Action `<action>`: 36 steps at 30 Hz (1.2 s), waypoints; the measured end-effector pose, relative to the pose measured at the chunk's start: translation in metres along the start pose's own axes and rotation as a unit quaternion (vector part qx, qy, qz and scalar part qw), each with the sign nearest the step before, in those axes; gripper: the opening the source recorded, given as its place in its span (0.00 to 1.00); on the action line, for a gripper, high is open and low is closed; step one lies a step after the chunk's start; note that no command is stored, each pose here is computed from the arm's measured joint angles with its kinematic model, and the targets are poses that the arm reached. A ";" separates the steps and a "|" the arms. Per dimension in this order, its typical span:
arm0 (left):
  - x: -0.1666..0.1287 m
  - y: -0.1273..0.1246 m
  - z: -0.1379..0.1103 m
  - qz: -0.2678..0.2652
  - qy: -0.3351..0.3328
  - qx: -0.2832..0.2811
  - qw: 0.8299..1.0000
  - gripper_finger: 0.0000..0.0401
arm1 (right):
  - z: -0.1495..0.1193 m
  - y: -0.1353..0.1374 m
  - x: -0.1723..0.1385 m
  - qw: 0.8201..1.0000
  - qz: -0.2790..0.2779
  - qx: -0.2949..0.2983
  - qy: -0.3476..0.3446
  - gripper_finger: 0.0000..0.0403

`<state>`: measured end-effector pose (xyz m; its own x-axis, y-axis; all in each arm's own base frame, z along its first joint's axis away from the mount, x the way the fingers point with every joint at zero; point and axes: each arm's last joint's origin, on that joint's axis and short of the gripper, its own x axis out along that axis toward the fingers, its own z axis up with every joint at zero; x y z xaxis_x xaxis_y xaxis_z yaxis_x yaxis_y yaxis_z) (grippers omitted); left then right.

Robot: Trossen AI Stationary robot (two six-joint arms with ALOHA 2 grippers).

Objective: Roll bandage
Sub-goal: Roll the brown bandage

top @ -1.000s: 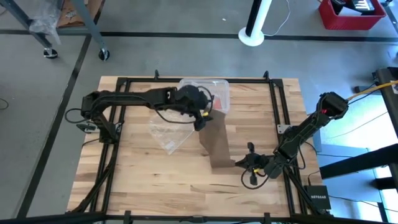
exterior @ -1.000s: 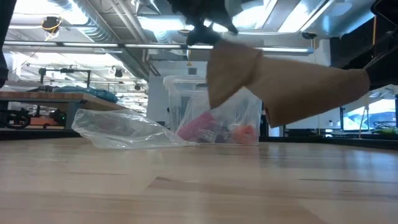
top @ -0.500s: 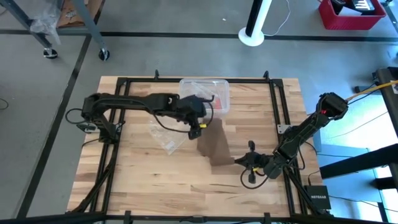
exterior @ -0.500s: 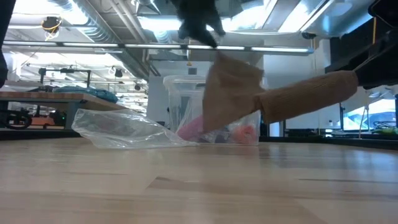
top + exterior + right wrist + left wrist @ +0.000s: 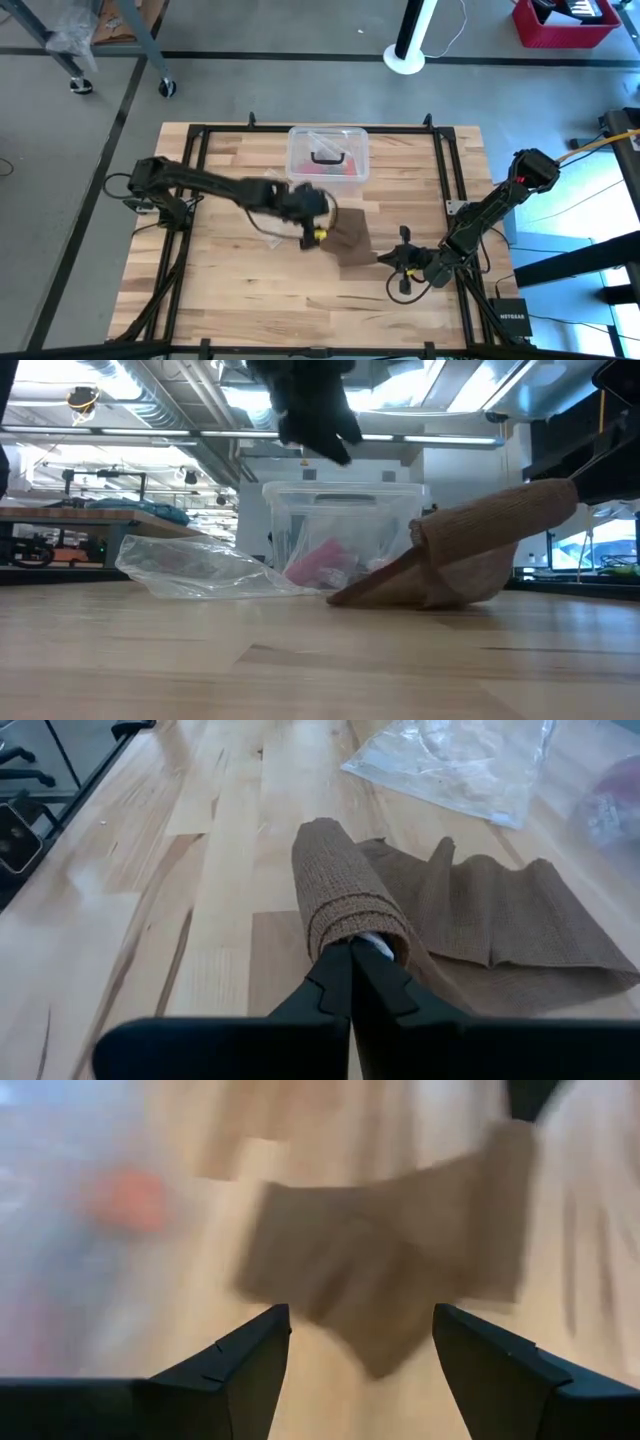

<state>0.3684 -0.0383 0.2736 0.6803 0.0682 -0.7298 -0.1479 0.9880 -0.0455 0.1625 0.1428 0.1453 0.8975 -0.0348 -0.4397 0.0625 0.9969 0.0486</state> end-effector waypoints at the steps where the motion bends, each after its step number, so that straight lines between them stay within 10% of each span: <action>1: 0.009 -0.007 -0.006 -0.010 -0.005 0.003 1.000 0.59 | 0.000 0.000 0.000 1.000 0.000 0.000 0.000 0.00; 8: 0.065 -0.055 -0.044 -0.051 -0.028 0.075 0.996 0.59 | 0.000 0.000 0.000 1.000 0.000 0.000 0.000 0.00; 19: 0.111 -0.069 -0.076 0.096 -0.023 0.096 0.990 0.57 | 0.000 0.000 0.000 1.000 -0.003 0.001 -0.002 0.01; 28: 0.108 -0.050 -0.062 0.117 -0.032 0.078 0.990 0.06 | 0.000 0.000 0.000 1.000 0.000 -0.004 0.001 0.01; 36: 0.026 -0.042 0.014 0.183 -0.169 0.095 0.964 0.02 | 0.003 0.003 0.000 1.000 0.023 -0.006 -0.007 0.01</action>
<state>0.4026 -0.0758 0.2658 0.8073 0.4257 -0.4086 -0.3090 0.8949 0.3219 0.1638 0.1456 0.1483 0.9051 0.0101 -0.4250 0.0157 0.9982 0.0572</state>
